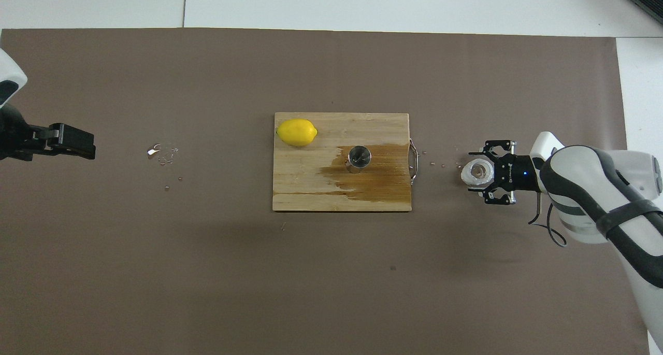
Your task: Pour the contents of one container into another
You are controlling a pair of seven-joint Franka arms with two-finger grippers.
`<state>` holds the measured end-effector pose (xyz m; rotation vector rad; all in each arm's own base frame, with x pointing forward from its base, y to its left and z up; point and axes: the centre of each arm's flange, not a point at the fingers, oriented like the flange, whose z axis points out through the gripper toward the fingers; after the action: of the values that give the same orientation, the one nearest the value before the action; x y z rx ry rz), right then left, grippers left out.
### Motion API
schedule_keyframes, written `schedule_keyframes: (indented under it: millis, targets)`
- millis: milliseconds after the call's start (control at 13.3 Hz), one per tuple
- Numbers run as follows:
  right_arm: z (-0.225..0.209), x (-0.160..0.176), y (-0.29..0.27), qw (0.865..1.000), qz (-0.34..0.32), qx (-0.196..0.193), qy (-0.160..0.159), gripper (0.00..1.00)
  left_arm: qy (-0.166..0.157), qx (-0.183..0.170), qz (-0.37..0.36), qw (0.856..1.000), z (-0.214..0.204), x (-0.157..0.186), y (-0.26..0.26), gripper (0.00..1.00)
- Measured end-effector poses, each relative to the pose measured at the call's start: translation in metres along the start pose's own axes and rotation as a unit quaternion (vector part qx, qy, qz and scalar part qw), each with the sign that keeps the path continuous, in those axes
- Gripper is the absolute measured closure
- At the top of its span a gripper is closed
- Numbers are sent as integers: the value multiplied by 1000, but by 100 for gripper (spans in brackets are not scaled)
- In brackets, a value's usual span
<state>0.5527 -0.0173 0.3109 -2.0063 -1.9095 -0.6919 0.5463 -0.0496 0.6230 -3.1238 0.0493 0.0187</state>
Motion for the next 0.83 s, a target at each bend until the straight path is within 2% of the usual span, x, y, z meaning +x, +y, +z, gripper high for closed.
schedule_keyframes:
  millis: [225,451,676,826]
  targets:
    - [-28,25,-3,996,70,25,-46,0,0,0,0,1000,0,0,0,0]
    - [-43,46,-8,978,163,35,-124,0,0,0,0,1000,0,0,0,0]
    - [-31,80,-13,943,256,18,-214,0,0,0,0,1000,0,0,0,0]
    - [-22,92,-19,909,330,2,-254,0,0,0,0,1000,0,0,0,0]
